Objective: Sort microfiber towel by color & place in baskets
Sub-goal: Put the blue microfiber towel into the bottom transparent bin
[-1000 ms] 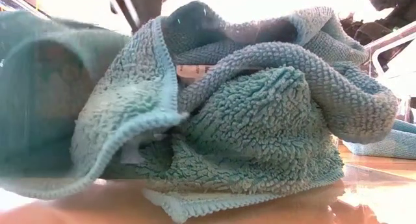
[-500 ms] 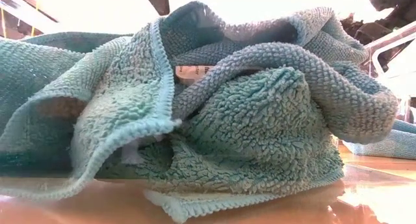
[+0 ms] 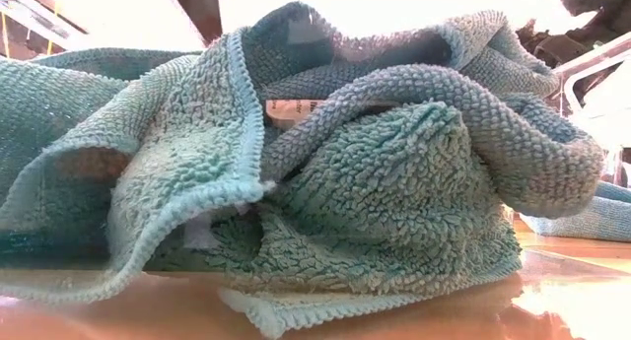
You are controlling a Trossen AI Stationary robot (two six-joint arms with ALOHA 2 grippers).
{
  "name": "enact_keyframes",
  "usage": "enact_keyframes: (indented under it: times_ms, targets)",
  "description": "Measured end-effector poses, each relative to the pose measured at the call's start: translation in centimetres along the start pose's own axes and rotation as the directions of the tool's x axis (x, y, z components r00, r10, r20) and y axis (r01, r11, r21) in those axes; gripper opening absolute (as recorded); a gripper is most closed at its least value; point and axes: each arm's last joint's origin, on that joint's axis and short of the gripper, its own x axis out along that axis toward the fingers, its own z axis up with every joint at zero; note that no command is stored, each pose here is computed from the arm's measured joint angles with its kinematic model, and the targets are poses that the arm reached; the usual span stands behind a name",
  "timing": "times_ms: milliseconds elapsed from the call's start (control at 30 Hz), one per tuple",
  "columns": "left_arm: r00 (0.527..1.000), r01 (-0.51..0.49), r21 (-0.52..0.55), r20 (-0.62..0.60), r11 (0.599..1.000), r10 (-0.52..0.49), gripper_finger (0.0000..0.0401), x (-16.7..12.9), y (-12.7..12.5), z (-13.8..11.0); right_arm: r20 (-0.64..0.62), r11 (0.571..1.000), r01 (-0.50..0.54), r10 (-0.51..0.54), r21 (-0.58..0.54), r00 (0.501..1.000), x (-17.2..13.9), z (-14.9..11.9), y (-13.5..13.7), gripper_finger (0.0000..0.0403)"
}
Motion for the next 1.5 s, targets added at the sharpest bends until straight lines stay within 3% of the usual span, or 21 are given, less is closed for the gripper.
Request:
enact_keyframes:
  times_ms: [333,500,667,800,1067,1300,1500]
  targets:
    - [0.982,0.069,-0.036,0.181,0.997,-0.061,0.0087,-1.4,4.9,-2.1,0.012,1.000,-0.007,0.007,-0.018,1.000,0.0,0.1,0.1,0.0000]
    - [0.966,0.095,-0.056,0.248,0.994,-0.078,0.0087,-0.8,7.5,-3.7,0.057,1.000,-0.024,0.024,-0.003,0.998,0.0,0.6,0.3,0.0000]
    - [0.955,0.095,-0.056,0.286,0.994,-0.075,0.0087,0.4,9.9,-5.6,0.123,0.997,-0.053,0.060,-0.064,0.991,-0.1,1.4,0.7,0.0000]
    - [0.941,0.104,-0.070,0.329,0.992,-0.075,0.0087,1.7,12.3,-6.9,0.168,0.994,-0.011,0.028,-0.105,0.985,0.0,2.9,1.5,0.0000]
    - [0.916,0.092,-0.091,0.399,0.992,-0.048,0.0087,3.3,17.0,-9.6,0.139,0.976,0.044,-0.014,-0.212,0.990,1.9,7.1,4.0,0.0000]
    - [0.897,0.099,-0.123,0.441,0.987,-0.035,0.0087,3.3,18.4,-11.0,0.095,0.946,0.030,0.001,-0.322,0.995,4.4,10.3,6.2,0.0012]
    - [0.894,0.099,-0.107,0.445,0.989,-0.041,0.0087,3.8,18.3,-11.5,-0.045,0.928,0.016,-0.035,-0.373,0.998,6.0,12.4,8.1,0.0064]
